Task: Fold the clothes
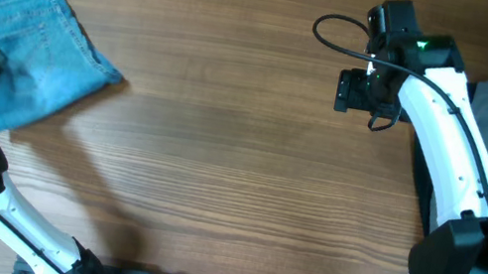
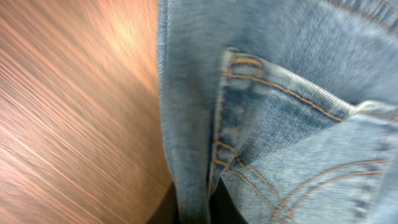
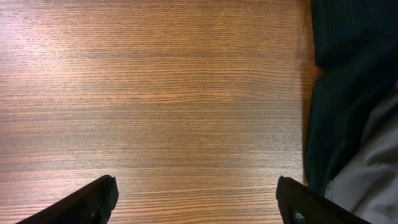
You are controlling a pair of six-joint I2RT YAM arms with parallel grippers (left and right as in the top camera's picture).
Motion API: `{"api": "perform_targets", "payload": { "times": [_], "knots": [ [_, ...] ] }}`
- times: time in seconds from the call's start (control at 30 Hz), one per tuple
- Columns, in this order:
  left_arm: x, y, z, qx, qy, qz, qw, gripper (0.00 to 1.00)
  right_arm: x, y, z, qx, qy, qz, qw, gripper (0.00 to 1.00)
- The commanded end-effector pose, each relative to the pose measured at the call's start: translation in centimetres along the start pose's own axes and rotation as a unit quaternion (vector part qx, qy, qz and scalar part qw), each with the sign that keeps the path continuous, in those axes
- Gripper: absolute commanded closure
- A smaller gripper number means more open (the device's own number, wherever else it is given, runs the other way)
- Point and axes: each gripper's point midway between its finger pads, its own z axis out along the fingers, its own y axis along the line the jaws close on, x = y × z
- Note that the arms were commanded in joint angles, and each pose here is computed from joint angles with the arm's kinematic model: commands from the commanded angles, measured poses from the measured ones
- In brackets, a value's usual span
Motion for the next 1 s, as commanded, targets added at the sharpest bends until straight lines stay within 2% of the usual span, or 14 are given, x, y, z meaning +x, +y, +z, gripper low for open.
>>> {"api": "perform_targets", "payload": {
  "times": [0.0, 0.03, 0.07, 0.27, 0.4, 0.53, 0.67, 0.77, 0.97],
  "knots": [
    [-5.5, -0.8, -4.4, -0.006, -0.075, 0.005, 0.997, 0.41, -0.1, -0.5, -1.1, 0.005, -0.015, 0.013, 1.000, 0.13],
    [-6.0, -1.1, -5.0, -0.005, -0.080, 0.006, 0.997, 0.05, -0.1, -0.5, -1.1, 0.005, -0.015, 0.013, 1.000, 0.13],
    [-6.3, -1.3, -5.7, -0.004, -0.081, 0.007, 0.997, 0.00, -0.1, -0.5, -1.1, 0.005, -0.015, 0.013, 1.000, 0.13],
    [-6.3, -2.0, -7.6, -0.013, -0.074, 0.009, 0.997, 0.00, -0.1, -0.5, -1.1, 0.006, -0.015, 0.012, 1.000, 0.13],
    [-4.4, -7.6, -7.8, 0.076, -0.046, 0.039, 0.995, 0.00, -0.1, -0.5, -1.1, 0.005, -0.016, 0.013, 1.000, 0.13],
    [-0.6, -15.8, -8.0, 0.171, -0.004, 0.098, 0.980, 0.00, -0.2, -0.5, -1.1, 0.004, -0.018, 0.013, 1.000, 0.10],
    [3.6, -21.8, -8.1, 0.200, 0.023, 0.160, 0.966, 0.00, -0.1, -0.5, -1.1, 0.005, -0.015, 0.012, 1.000, 0.09],
    [7.0, -25.4, -7.8, 0.206, 0.042, 0.202, 0.956, 0.00, -0.1, -0.5, -1.1, 0.005, -0.015, 0.012, 1.000, 0.06],
    [13.6, -28.9, -4.6, 0.151, 0.079, 0.265, 0.949, 0.00, 0.1, -0.1, -1.1, -0.005, -0.011, 0.012, 1.000, 0.05]
  ]
}}
